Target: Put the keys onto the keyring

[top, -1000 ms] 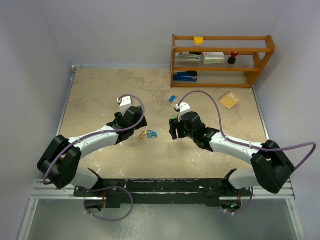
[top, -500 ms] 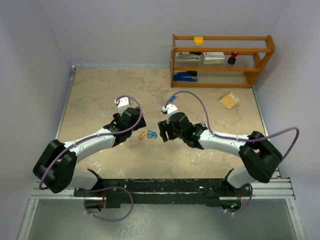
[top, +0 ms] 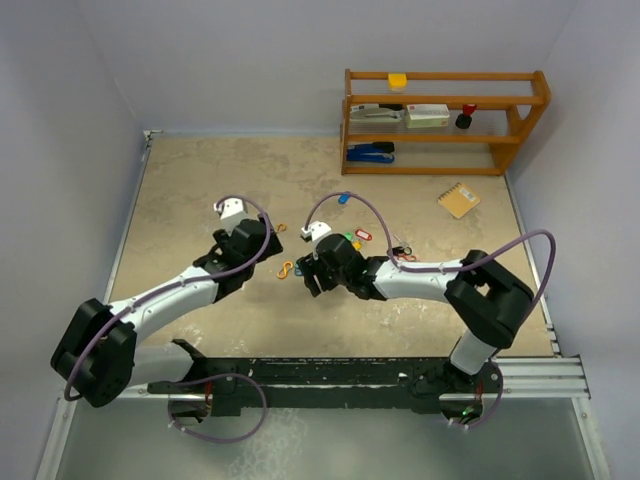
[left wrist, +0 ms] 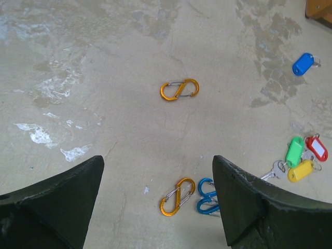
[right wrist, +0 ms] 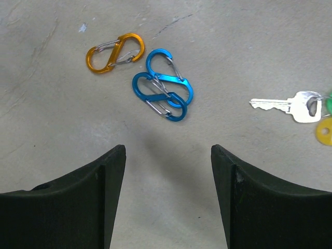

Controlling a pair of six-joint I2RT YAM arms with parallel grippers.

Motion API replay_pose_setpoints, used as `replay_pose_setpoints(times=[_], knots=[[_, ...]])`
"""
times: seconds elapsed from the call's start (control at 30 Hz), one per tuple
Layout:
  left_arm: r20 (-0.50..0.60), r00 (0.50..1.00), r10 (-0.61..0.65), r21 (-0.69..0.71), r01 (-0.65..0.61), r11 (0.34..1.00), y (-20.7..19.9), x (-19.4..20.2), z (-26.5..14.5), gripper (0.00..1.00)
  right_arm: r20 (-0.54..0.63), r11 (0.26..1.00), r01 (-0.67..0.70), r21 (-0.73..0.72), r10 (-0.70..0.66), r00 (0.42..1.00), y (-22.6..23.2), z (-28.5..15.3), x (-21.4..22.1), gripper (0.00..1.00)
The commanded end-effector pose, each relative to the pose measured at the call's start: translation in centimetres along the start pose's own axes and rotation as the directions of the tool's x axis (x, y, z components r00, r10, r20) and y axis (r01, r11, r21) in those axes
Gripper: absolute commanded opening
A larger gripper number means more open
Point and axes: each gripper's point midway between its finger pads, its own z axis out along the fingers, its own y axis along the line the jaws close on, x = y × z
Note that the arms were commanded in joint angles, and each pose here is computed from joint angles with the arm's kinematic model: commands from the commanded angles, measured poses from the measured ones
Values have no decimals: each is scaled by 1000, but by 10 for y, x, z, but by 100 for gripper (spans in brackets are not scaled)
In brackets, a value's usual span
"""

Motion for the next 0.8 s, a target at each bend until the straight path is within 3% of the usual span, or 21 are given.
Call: replay_pose_setpoints(times=[0.0, 0.77], knots=[[87, 993, -77, -22, 79, 997, 8, -22, -5, 83, 91, 997, -3, -83, 10, 996, 30, 3, -37, 69], [186, 972, -144, -44, 155, 987, 29, -50, -24, 87, 52, 987, 27, -157, -19, 998, 66, 30, -28, 70]])
